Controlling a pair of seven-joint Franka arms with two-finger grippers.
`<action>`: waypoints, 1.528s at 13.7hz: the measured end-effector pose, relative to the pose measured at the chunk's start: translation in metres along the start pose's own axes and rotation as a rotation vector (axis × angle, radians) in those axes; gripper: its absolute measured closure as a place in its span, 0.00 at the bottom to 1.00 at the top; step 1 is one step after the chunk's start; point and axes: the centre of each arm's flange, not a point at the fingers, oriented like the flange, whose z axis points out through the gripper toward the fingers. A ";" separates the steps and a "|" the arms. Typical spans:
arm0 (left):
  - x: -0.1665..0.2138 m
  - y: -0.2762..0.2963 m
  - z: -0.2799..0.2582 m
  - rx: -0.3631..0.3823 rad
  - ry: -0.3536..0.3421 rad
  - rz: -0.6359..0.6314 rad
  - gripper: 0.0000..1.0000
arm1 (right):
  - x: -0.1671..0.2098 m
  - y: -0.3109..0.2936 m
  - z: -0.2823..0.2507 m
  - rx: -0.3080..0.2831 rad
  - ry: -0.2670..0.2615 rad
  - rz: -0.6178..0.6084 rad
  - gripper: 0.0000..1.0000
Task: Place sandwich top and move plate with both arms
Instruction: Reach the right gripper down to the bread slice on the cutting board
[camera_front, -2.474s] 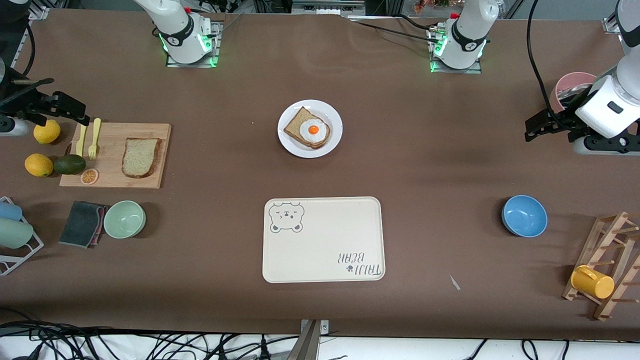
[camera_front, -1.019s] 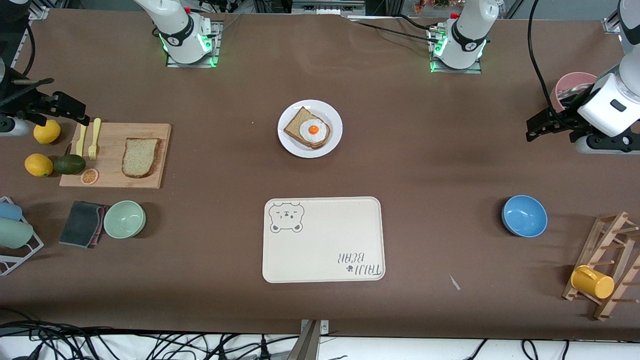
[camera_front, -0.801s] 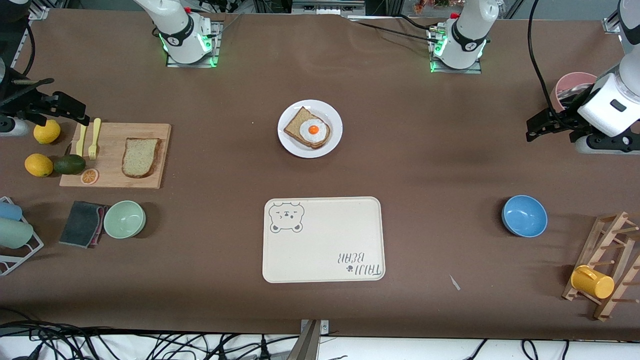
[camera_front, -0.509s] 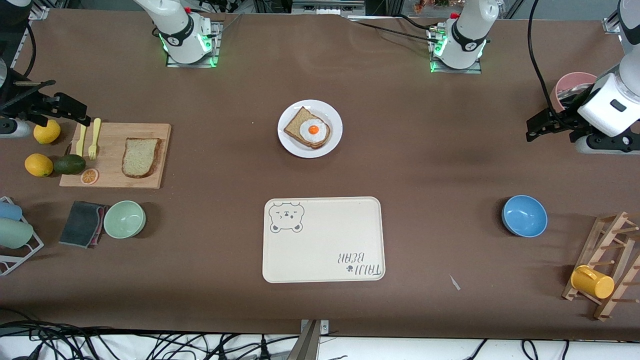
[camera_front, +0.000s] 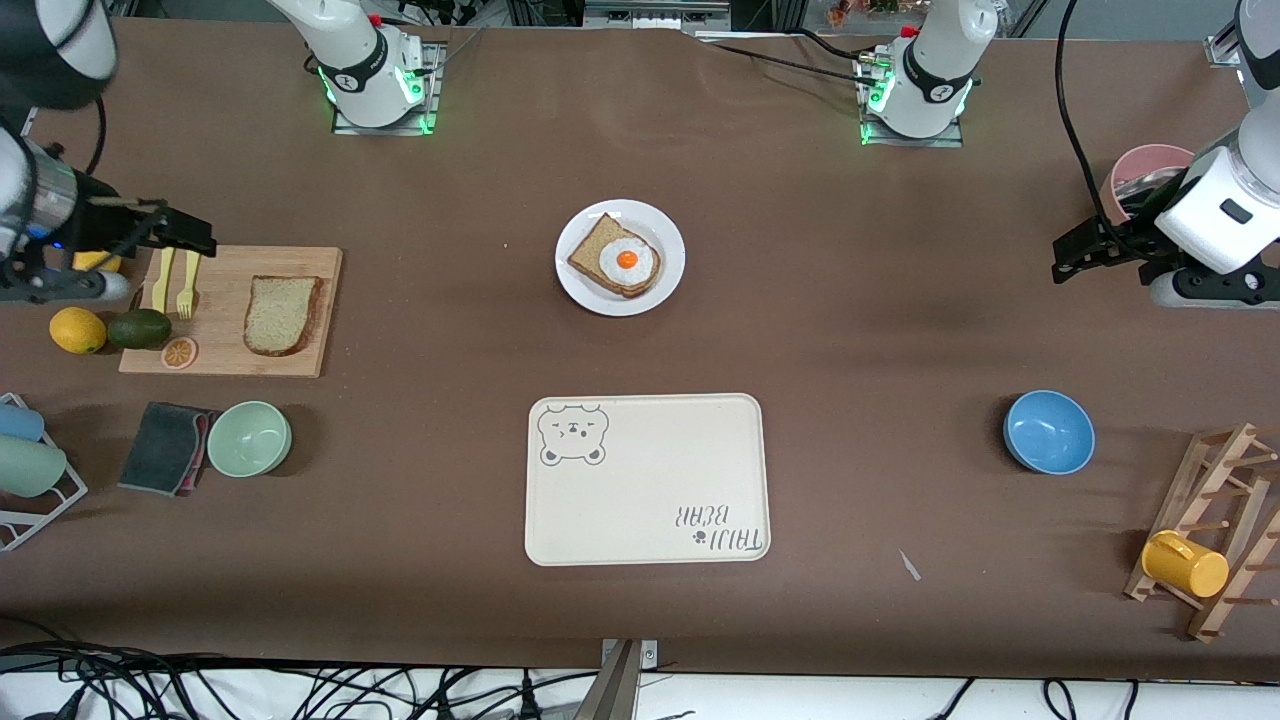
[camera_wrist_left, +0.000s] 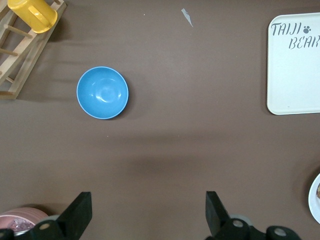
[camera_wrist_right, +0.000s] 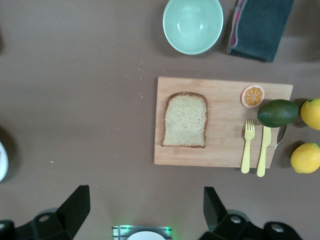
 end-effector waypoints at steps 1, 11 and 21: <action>0.000 0.000 0.000 0.000 0.000 0.000 0.00 | 0.008 0.001 0.022 -0.019 -0.007 -0.004 0.00; 0.000 0.000 -0.001 0.000 0.001 0.000 0.00 | 0.048 -0.022 0.210 -0.222 0.043 0.069 0.27; 0.000 0.000 0.000 0.000 0.001 0.000 0.00 | 0.046 -0.032 0.291 -0.259 0.080 0.154 0.42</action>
